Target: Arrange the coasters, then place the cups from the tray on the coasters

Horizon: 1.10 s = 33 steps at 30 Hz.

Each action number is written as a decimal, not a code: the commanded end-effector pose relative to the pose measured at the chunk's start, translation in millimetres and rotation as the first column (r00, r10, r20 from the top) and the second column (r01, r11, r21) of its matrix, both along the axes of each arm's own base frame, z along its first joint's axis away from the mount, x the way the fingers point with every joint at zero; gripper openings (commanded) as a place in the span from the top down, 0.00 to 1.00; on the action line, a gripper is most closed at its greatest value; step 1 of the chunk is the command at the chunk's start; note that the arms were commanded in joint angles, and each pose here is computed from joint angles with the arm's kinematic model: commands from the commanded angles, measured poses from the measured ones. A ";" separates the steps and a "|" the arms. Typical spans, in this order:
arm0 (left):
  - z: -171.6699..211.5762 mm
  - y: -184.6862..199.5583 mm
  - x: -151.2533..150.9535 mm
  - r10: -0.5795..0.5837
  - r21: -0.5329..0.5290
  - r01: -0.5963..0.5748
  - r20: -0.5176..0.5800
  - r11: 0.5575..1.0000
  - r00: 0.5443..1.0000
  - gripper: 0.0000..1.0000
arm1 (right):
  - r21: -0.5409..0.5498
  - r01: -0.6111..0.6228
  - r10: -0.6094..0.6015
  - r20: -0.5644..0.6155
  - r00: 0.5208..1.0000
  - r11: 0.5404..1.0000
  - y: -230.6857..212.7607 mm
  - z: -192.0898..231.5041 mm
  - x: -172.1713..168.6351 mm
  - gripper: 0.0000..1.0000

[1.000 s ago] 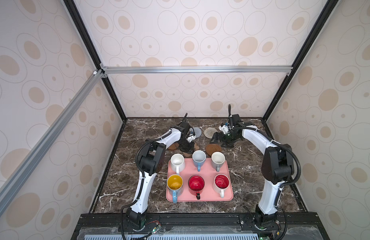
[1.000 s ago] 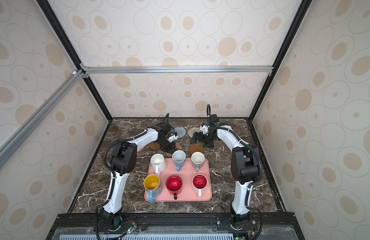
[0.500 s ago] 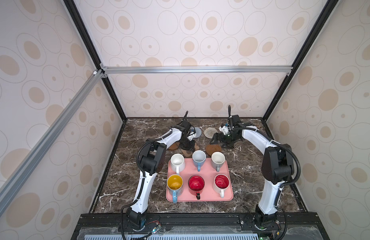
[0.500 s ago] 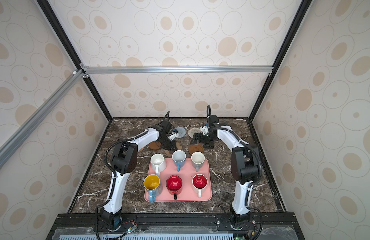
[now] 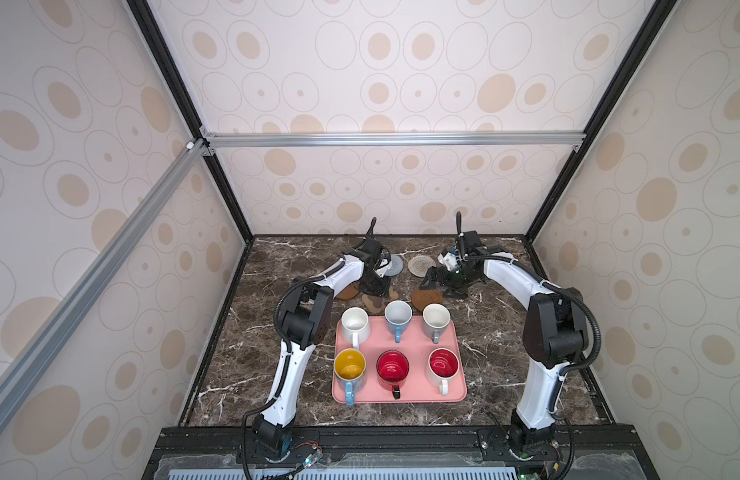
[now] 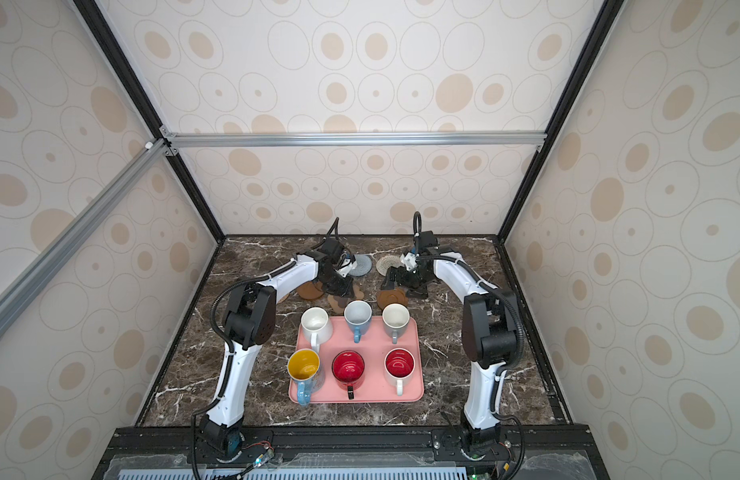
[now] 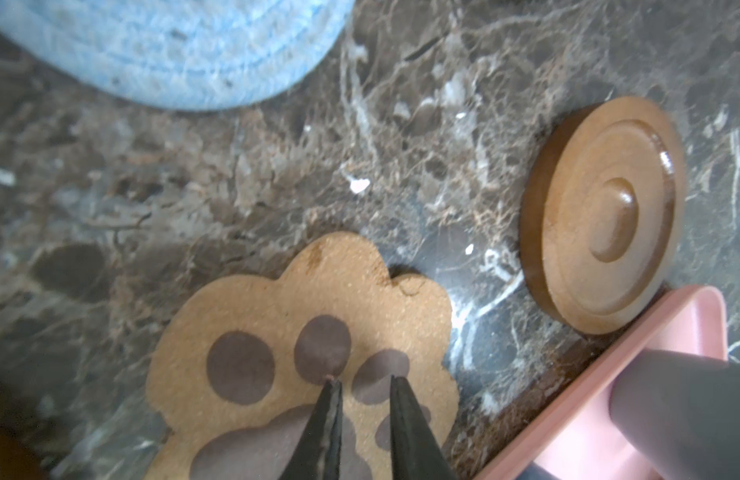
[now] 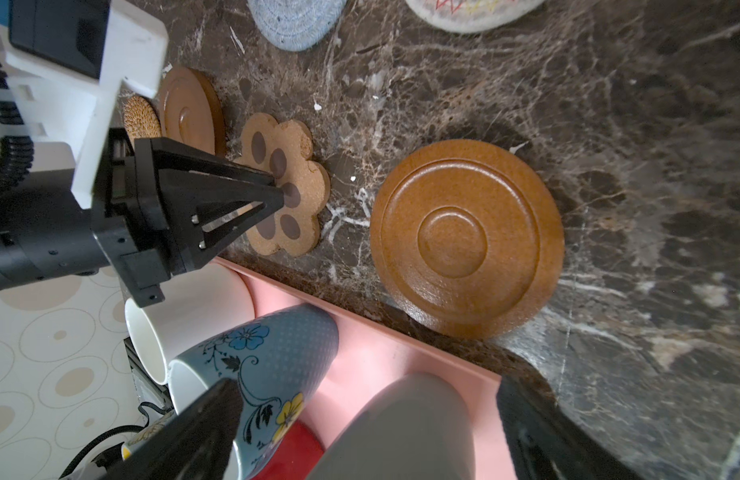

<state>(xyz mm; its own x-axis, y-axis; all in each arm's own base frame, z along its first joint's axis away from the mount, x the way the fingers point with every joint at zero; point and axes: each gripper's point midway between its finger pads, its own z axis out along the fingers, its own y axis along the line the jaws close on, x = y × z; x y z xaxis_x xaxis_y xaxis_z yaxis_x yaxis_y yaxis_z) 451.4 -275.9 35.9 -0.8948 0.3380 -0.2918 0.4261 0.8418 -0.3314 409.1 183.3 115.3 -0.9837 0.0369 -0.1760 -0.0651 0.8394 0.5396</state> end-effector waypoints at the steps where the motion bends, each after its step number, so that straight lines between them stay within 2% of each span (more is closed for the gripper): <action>1: 23.9 10.5 -10.8 -0.010 0.024 0.011 -0.017 1.000 1.000 0.80 | -0.001 -0.001 0.001 0.022 1.000 1.000 -0.8 11.0 -3.6 0.00; 10: 14.4 11.5 -37.0 -0.078 0.016 0.080 -0.095 0.997 0.992 0.86 | -0.005 -0.006 0.006 0.013 1.000 1.000 -1.1 8.0 -5.0 0.00; 22: 15.4 12.6 -48.1 -0.109 0.009 0.110 -0.108 0.994 0.988 0.90 | -0.011 -0.004 0.004 0.008 1.000 1.000 -2.2 5.9 -6.4 0.00; 24: 20.1 11.5 -47.3 -0.110 0.005 0.111 -0.084 0.994 0.990 0.88 | -0.011 -0.004 0.004 0.007 1.000 1.000 -2.4 5.7 -6.5 0.00; 28: 19.0 18.4 -44.0 -0.104 0.062 0.107 -0.045 0.992 0.994 0.85 | -0.011 -0.003 0.003 0.005 1.000 1.000 -2.4 4.2 -7.1 0.00; 33: 24.8 18.0 -41.7 -0.120 0.111 0.116 0.031 0.987 0.992 0.75 | -0.014 -0.001 0.001 0.002 1.000 1.000 -3.1 2.9 -8.1 0.00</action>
